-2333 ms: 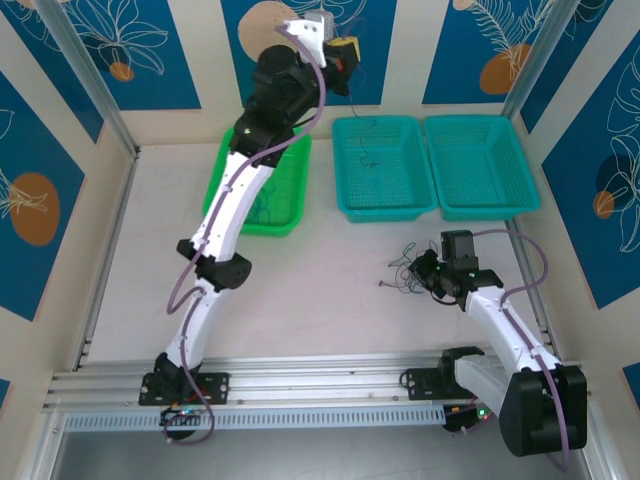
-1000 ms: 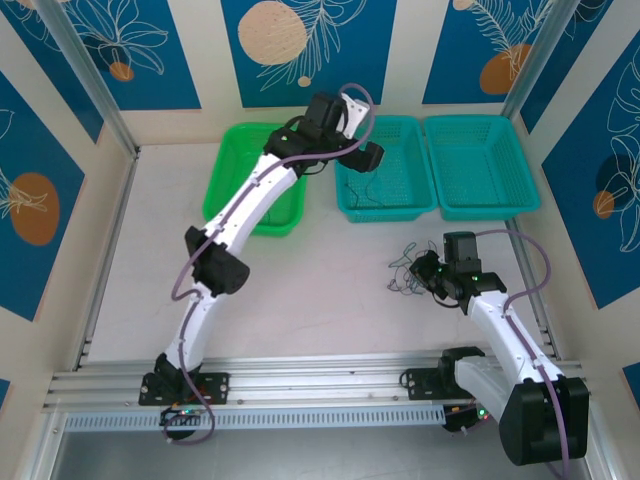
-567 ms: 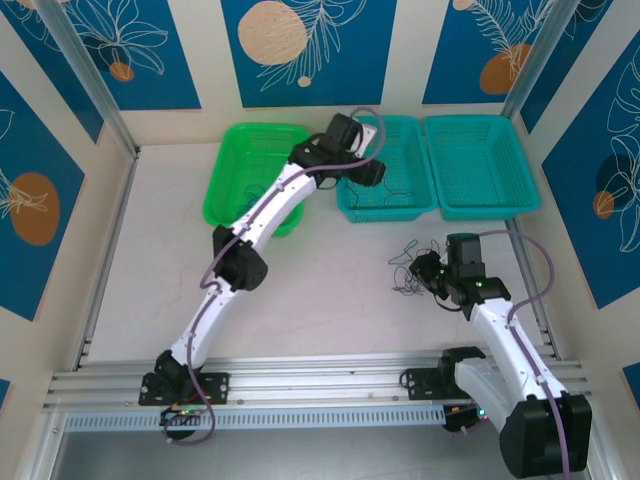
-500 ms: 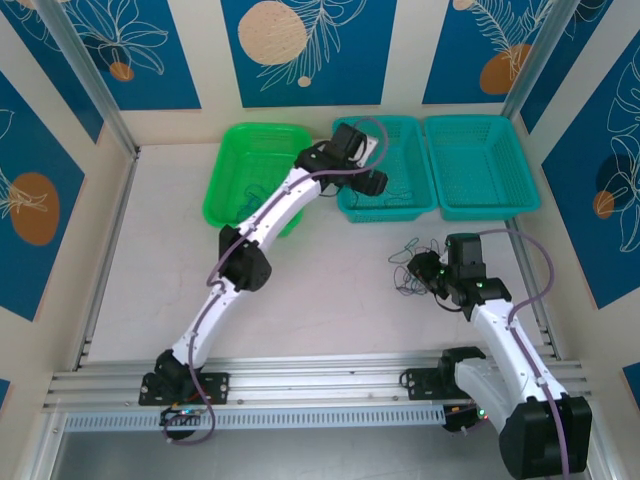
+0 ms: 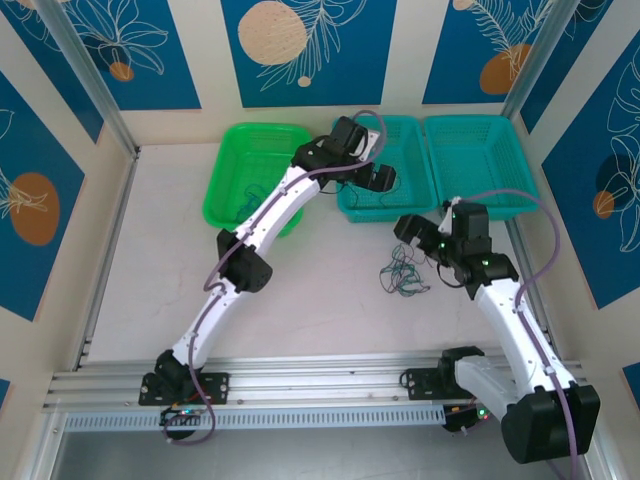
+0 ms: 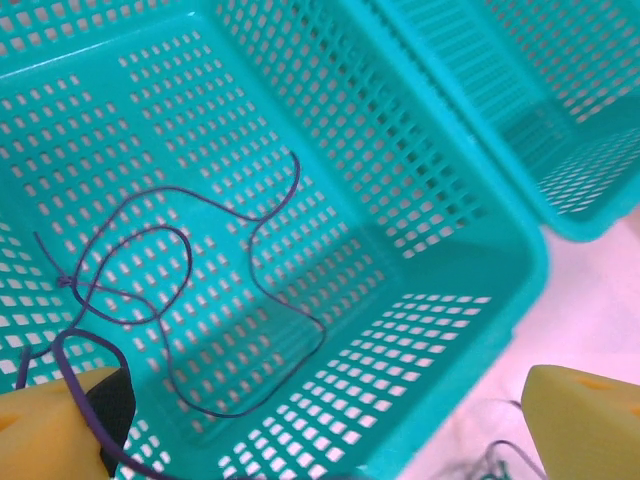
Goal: Untangle the cables
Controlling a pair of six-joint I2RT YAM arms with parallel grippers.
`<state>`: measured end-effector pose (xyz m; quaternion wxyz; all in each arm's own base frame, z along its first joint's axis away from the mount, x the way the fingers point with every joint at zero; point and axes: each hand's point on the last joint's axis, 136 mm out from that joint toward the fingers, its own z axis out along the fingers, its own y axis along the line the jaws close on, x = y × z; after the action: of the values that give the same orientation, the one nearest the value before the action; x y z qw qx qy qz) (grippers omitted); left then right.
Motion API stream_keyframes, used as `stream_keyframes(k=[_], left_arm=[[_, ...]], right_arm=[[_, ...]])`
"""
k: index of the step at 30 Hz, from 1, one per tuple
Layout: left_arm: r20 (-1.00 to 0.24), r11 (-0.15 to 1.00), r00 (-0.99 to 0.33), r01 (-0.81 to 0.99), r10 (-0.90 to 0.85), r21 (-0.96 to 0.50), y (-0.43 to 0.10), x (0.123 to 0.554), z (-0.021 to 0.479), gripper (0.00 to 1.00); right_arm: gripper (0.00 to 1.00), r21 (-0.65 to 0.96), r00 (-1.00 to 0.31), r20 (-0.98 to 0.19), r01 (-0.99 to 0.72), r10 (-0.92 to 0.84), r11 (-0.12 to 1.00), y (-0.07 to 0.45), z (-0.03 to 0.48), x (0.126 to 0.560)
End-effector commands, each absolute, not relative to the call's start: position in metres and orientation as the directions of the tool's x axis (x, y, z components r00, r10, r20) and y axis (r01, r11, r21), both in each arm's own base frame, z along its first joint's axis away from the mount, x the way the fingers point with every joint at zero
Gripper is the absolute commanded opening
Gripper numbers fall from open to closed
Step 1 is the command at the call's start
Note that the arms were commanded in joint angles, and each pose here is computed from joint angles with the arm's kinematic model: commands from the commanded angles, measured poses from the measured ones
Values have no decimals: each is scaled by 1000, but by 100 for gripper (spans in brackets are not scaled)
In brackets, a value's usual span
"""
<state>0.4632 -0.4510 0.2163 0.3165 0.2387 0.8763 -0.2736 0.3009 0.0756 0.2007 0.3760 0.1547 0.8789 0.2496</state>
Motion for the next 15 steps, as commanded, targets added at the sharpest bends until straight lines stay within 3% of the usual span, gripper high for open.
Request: stream_keyframes(k=[1,4,8,10,15], left_arm=[[-695,687,-705,574,138,-446,-450,445,278,98],[-678,659,-730,551,84,-512,-451,443,292,97],[-660,632,-751,524,27,-571,-451,443,306,97],[-645,611,-765,512,5,-603,-453,442,311,96],[-626,574,-780,505,-16,-644,-457,439,318,95]], right_arm=[[96,528,-510,-761,-126,402,840,83,249,339],[83,605,-465,-768,-300,441,738,100,275,362],[75,779,-537,-611,-277,582,563,97,266,397],[73,823,-566,-558,-283,607,492,97,260,412],[73,842,-695,-535,-391,481,372,133,258,434]])
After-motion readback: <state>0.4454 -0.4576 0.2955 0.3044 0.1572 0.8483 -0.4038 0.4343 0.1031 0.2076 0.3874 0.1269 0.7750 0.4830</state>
